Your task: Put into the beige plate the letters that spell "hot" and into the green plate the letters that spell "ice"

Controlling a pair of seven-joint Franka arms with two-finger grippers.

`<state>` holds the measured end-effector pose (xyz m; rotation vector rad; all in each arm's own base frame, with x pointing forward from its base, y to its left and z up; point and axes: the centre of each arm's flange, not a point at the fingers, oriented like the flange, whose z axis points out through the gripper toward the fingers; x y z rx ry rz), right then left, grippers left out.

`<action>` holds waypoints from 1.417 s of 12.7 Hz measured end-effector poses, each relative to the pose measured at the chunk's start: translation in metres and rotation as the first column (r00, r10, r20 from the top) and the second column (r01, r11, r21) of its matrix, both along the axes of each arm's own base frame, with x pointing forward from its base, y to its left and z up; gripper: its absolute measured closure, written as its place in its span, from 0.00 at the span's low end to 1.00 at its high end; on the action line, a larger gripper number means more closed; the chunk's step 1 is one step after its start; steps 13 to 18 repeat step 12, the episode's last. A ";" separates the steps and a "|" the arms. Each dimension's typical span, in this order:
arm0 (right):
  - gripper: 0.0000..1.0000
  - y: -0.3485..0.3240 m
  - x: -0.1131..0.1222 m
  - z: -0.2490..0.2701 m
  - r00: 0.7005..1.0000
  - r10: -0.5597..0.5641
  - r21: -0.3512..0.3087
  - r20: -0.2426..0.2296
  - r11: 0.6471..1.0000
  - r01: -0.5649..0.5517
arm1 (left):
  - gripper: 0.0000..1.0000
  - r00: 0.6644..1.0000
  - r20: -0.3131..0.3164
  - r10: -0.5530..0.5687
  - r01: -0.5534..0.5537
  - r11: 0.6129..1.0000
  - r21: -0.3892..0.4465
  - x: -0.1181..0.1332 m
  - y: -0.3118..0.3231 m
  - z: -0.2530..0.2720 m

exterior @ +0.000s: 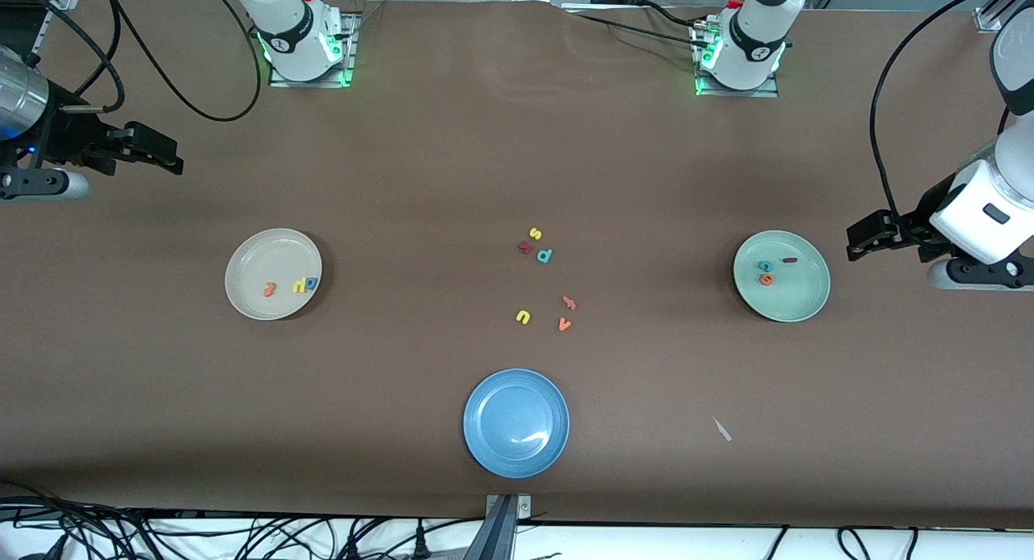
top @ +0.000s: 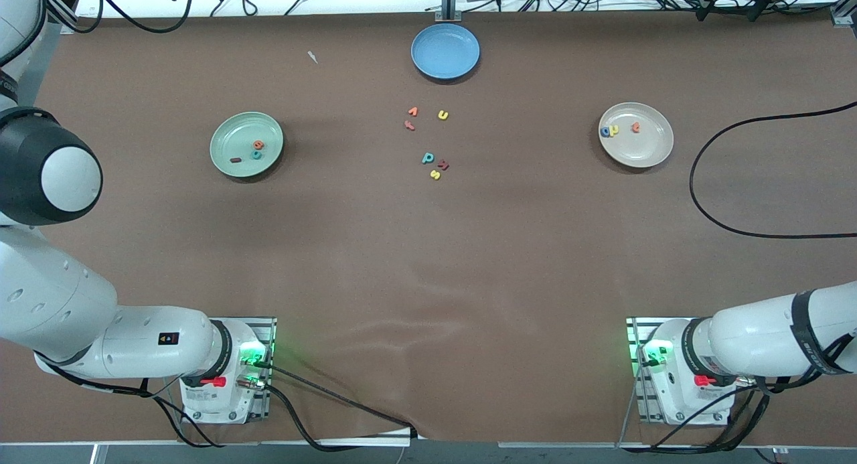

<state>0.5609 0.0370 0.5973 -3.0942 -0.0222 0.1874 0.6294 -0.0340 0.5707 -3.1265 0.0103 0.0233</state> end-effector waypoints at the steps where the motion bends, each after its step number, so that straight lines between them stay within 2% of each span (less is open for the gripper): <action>1: 0.00 0.000 0.000 -0.001 1.000 0.003 0.000 -0.002 1.000 -0.003 | 0.00 1.000 -0.019 0.000 0.000 1.000 0.001 -0.002 0.001 -0.002; 18: 0.00 0.001 0.005 -0.012 1.000 0.004 -0.001 -0.021 1.000 -0.004 | 0.00 1.000 -0.030 -0.004 0.004 1.000 0.002 -0.003 0.002 -0.003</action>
